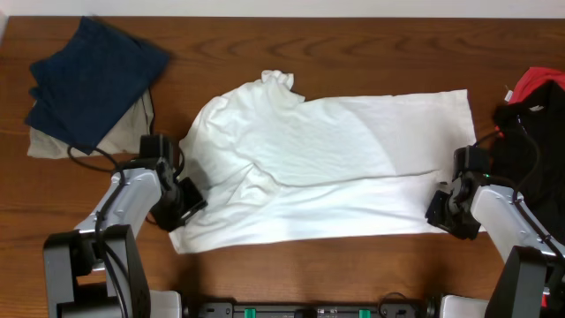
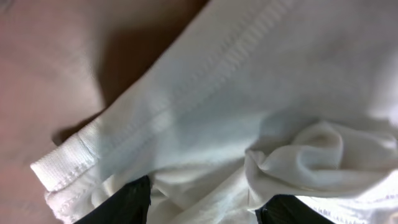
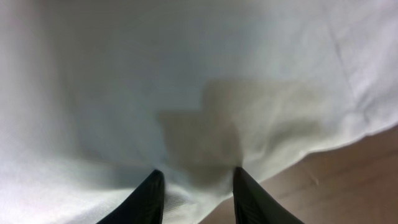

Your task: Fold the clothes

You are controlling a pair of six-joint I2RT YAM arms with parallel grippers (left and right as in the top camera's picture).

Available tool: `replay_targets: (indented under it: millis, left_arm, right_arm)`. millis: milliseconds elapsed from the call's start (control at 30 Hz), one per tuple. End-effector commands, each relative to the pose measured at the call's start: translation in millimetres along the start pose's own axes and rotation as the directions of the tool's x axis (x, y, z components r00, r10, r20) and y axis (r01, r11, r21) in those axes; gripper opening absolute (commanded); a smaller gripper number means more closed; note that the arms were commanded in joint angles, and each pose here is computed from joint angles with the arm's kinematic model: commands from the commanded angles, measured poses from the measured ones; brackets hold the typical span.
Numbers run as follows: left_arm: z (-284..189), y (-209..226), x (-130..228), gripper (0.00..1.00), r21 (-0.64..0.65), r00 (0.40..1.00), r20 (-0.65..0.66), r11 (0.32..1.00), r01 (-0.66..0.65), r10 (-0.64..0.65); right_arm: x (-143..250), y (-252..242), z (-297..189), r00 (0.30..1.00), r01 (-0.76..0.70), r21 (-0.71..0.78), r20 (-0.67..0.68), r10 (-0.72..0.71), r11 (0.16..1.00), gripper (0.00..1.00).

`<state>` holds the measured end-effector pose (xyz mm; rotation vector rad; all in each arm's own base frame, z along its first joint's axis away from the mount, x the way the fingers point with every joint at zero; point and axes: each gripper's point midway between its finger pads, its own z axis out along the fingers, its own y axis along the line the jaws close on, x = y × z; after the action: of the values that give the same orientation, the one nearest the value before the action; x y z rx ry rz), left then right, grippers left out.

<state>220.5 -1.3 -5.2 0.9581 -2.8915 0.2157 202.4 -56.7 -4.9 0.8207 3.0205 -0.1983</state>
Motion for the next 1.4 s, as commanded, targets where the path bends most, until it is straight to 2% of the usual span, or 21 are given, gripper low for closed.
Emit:
replay_targets:
  millis: [0, 167, 267, 400, 467, 533, 633, 700, 800, 933, 1067, 1167, 1367]
  left_arm:
    - [20.8, 38.1, 33.8, 0.55, -0.125, 0.987, -0.129, 0.989, 0.075, -0.091]
    - [16.0, 42.4, 42.3, 0.55, -0.141, 0.983, -0.155, 0.987, 0.080, -0.102]
    - [10.5, 40.2, 40.0, 0.55, -0.126, 0.987, -0.131, 0.989, 0.077, -0.094]
    - [-11.1, 26.1, 20.4, 0.56, -0.060, 0.999, -0.030, 0.997, 0.038, -0.040]
    - [-32.5, 13.2, 3.5, 0.56, -0.012, 0.998, 0.055, 1.000, 0.002, -0.001]
    - [-56.4, -4.4, -13.2, 0.61, 0.049, 0.989, 0.140, 0.997, -0.053, 0.046]
    - [-91.1, -31.6, -41.1, 0.72, 0.104, 0.953, 0.279, 0.983, -0.150, 0.116]
    - [-113.1, -54.0, -60.9, 0.77, 0.123, 0.911, 0.374, 0.965, -0.232, 0.171]
    - [-135.6, -88.1, -84.8, 0.80, 0.133, 0.842, 0.484, 0.931, -0.340, 0.239]
    - [-151.5, -145.7, -109.9, 0.80, 0.148, 0.720, 0.600, 0.836, -0.528, 0.349]
    - [-151.9, -192.7, -136.1, 0.80, 0.183, 0.641, 0.684, 0.769, -0.613, 0.348]
    - [-140.6, -227.7, -143.0, 0.80, 0.253, 0.617, 0.702, 0.685, -0.683, 0.356]
    - [-98.1, -277.1, -151.3, 0.80, 0.340, 0.646, 0.646, 0.605, -0.720, 0.406]
  right_arm:
    - [29.3, -18.8, 11.0, 0.994, -0.044, 0.087, -0.095, 0.052, 0.995, 0.32]
    - [39.1, -22.4, 9.4, 0.980, -0.141, 0.117, -0.123, 0.155, 0.983, 0.30]
    - [34.7, -20.2, 7.0, 0.982, -0.143, 0.104, -0.110, 0.154, 0.984, 0.32]
    - [9.7, -10.9, -12.3, 0.994, -0.095, 0.047, -0.046, 0.097, 0.994, 0.35]
    - [-7.1, -6.9, -30.1, 0.995, -0.097, 0.023, 0.002, 0.097, 0.995, 0.40]
    - [-26.0, 6.8, -52.8, 0.997, -0.049, -0.057, 0.054, 0.052, 0.997, 0.44]
    - [-45.5, 42.9, -87.8, 0.988, 0.109, -0.253, 0.135, -0.077, 0.961, 0.70]
    - [-51.3, 64.8, -108.7, 0.974, 0.197, -0.364, 0.180, -0.139, 0.910, 0.73]
    - [-52.9, 81.1, -122.9, 0.964, 0.242, -0.442, 0.207, -0.165, 0.864, 0.73]
    - [-48.6, 82.8, -122.2, 0.965, 0.246, -0.444, 0.195, -0.175, 0.861, 0.73]
    - [-45.1, 81.5, -121.2, 0.968, 0.241, -0.443, 0.179, -0.178, 0.863, 0.72]
    - [-43.7, 81.8, -120.9, 0.968, 0.243, -0.442, 0.176, -0.182, 0.863, 0.72]
    - [-40.7, 83.9, -120.9, 0.966, 0.250, -0.442, 0.171, -0.193, 0.861, 0.70]
